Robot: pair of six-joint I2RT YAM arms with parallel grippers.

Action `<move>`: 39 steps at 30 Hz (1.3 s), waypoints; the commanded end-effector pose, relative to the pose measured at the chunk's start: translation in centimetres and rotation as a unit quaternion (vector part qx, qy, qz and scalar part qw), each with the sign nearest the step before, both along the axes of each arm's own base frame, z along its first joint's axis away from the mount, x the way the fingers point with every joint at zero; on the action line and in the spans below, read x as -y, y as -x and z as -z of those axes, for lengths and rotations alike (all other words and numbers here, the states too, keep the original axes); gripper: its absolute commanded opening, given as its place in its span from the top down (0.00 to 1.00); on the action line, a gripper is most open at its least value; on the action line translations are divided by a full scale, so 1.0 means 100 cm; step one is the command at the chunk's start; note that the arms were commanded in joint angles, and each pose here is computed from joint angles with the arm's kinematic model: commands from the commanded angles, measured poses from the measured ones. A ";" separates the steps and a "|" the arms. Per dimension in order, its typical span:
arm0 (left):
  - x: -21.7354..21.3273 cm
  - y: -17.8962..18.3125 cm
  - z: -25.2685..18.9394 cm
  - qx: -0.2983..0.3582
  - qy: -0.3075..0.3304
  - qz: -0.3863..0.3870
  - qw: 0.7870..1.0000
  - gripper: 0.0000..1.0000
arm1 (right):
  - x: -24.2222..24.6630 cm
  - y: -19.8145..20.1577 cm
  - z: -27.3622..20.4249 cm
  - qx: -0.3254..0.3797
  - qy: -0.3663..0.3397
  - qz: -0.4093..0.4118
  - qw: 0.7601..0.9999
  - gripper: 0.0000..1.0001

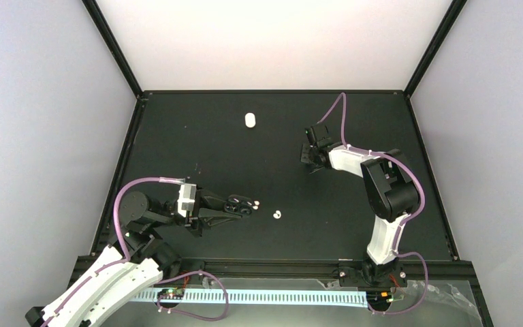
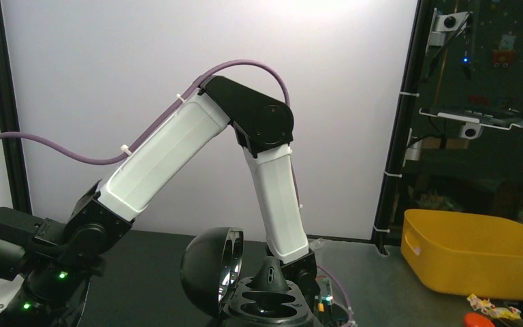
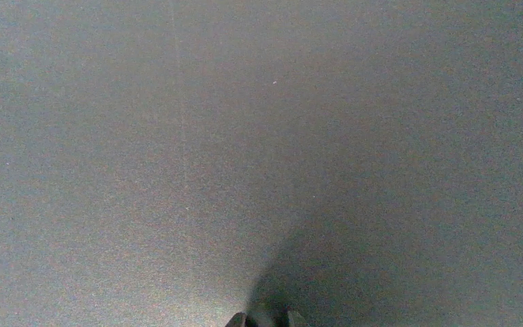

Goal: Insert the wireless bluetooth earbuds into the charging case
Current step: Pick up the earbud from the center of the board.

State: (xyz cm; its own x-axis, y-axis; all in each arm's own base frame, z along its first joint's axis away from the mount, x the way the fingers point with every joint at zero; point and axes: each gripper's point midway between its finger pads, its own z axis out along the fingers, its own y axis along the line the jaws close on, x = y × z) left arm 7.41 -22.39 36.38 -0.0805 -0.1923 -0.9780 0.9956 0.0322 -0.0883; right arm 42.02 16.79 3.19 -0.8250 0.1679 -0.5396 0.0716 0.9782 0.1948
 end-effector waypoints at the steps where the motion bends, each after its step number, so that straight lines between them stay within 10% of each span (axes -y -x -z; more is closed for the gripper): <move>1: -0.001 0.002 -0.007 0.010 0.010 0.007 1.000 0.98 | 0.000 0.004 -0.007 0.005 0.003 -0.005 1.000 0.85; 39: 0.000 0.002 -0.006 0.009 0.009 0.007 1.000 0.98 | -0.002 0.005 -0.016 0.016 -0.007 -0.009 1.000 0.94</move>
